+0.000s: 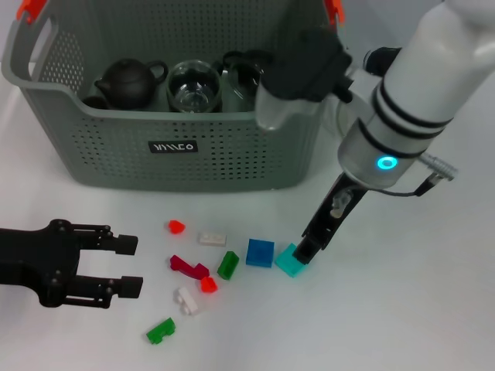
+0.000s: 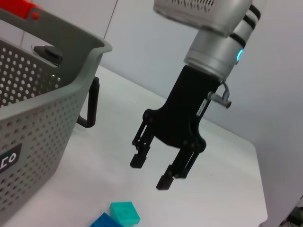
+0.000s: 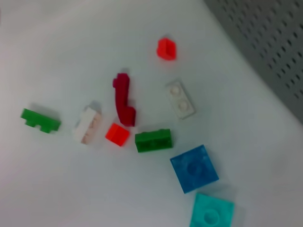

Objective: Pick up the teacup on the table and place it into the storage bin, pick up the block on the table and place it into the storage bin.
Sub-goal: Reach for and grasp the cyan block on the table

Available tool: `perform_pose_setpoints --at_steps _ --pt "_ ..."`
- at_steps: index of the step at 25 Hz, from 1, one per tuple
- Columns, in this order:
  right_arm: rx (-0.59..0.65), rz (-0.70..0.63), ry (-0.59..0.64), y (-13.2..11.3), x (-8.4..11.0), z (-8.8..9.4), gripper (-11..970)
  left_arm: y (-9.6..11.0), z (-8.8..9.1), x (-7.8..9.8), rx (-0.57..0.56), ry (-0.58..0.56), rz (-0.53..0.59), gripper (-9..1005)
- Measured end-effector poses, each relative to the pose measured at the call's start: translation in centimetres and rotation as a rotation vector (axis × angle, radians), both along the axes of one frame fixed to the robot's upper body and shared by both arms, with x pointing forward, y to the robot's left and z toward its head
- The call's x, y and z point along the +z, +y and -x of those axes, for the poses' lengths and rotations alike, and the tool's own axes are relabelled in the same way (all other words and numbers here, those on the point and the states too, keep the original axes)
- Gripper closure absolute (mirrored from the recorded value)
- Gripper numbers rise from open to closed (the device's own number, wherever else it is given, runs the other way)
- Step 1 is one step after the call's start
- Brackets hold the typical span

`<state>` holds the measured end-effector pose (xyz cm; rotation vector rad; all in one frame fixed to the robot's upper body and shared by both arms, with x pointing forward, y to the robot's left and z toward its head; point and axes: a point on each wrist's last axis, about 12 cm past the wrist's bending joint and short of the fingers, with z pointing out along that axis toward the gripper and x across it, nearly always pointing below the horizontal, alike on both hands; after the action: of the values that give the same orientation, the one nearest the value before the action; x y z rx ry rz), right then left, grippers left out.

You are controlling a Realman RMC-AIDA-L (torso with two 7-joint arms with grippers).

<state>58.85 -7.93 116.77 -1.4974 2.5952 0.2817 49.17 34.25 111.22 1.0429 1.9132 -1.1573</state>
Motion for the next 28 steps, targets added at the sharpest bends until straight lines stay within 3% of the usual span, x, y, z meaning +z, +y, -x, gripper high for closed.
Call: perform_pose_setpoints --at_steps 15,28 --pt "-0.179 -0.032 0.042 0.0 -2.1 -0.1 323 -0.3 -0.2 -0.1 -0.025 -0.009 -0.018 259" --pt "-0.168 -0.021 -0.010 0.6 -3.5 -0.2 322 -0.4 -0.4 0.0 -0.036 -0.027 -0.026 258"
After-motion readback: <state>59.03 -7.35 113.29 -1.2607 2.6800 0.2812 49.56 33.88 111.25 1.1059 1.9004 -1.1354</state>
